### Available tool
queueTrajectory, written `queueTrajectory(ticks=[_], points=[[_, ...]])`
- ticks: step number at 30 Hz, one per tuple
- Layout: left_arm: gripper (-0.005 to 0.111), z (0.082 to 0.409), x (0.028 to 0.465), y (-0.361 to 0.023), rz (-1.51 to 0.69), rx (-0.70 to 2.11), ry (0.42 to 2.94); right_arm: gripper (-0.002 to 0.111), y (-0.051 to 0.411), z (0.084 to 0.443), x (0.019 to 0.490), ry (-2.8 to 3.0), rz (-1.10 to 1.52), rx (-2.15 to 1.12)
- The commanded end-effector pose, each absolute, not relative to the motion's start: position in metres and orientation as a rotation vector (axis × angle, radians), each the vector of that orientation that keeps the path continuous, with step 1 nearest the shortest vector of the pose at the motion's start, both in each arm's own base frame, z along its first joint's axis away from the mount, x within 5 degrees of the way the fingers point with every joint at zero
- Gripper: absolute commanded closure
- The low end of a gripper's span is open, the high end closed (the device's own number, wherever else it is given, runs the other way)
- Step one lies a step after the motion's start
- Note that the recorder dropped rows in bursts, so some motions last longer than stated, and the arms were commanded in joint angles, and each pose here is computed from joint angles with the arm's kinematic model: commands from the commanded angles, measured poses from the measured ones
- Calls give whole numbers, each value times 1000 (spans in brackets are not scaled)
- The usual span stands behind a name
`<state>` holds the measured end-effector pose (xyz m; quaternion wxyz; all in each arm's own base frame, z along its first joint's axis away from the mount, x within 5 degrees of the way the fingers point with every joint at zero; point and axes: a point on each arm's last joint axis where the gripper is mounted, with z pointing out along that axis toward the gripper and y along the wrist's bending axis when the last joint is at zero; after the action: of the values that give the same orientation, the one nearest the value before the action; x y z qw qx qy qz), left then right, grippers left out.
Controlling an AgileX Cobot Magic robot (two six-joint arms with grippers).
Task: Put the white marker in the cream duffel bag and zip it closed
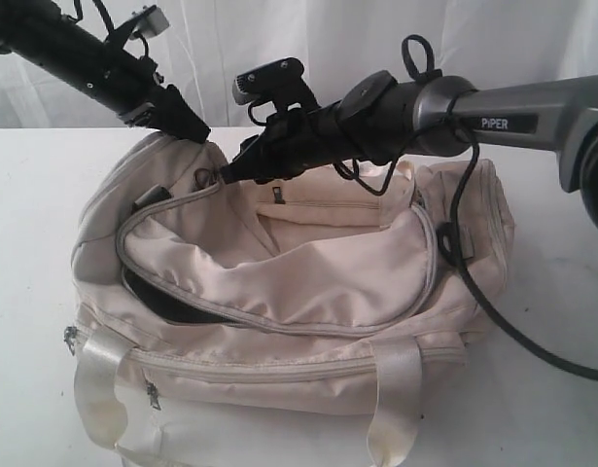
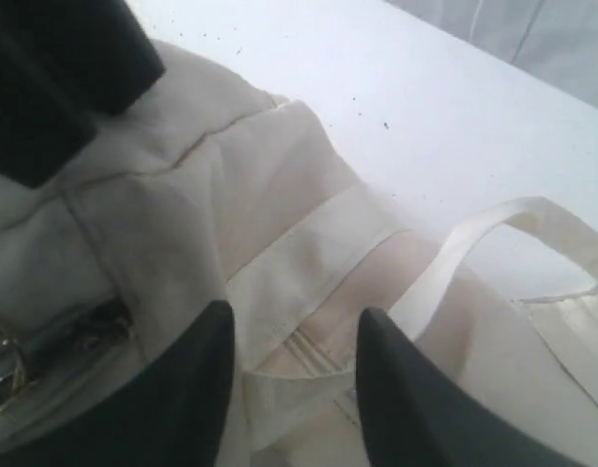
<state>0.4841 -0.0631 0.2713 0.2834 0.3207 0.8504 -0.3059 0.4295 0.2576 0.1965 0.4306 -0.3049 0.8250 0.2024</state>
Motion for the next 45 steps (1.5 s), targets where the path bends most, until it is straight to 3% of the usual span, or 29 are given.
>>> queueTrajectory(ticks=[1, 7, 10, 13, 22, 26, 32, 37, 40, 45], points=[[62, 297, 488, -68, -859, 774, 2162, 72, 250, 221, 433, 2048, 532, -568], [67, 322, 463, -67, -750, 1216, 2047, 87, 218, 214, 439, 2325, 900, -111], [71, 325, 460, -64, -698, 1274, 2019, 88, 195, 206, 434, 2472, 1035, -219], [67, 321, 460, -59, -703, 1266, 2033, 88, 170, 204, 429, 2526, 1097, -421], [59, 291, 441, -69, -795, 1315, 2128, 88, 122, 200, 457, 2531, 1008, -530], [59, 310, 429, -73, -753, 1341, 2104, 88, 125, 212, 483, 2410, 927, -741], [59, 333, 416, -87, -693, 1460, 1963, 88, 121, 211, 515, 2283, 735, -645], [59, 315, 408, -111, -678, 1677, 1841, 88, 120, 208, 515, 2293, 710, -657], [59, 296, 403, -115, -647, 1772, 1899, 87, 121, 206, 509, 2325, 753, -710], [59, 275, 410, -115, -551, 1694, 1967, 78, 125, 202, 488, 2422, 903, -921]])
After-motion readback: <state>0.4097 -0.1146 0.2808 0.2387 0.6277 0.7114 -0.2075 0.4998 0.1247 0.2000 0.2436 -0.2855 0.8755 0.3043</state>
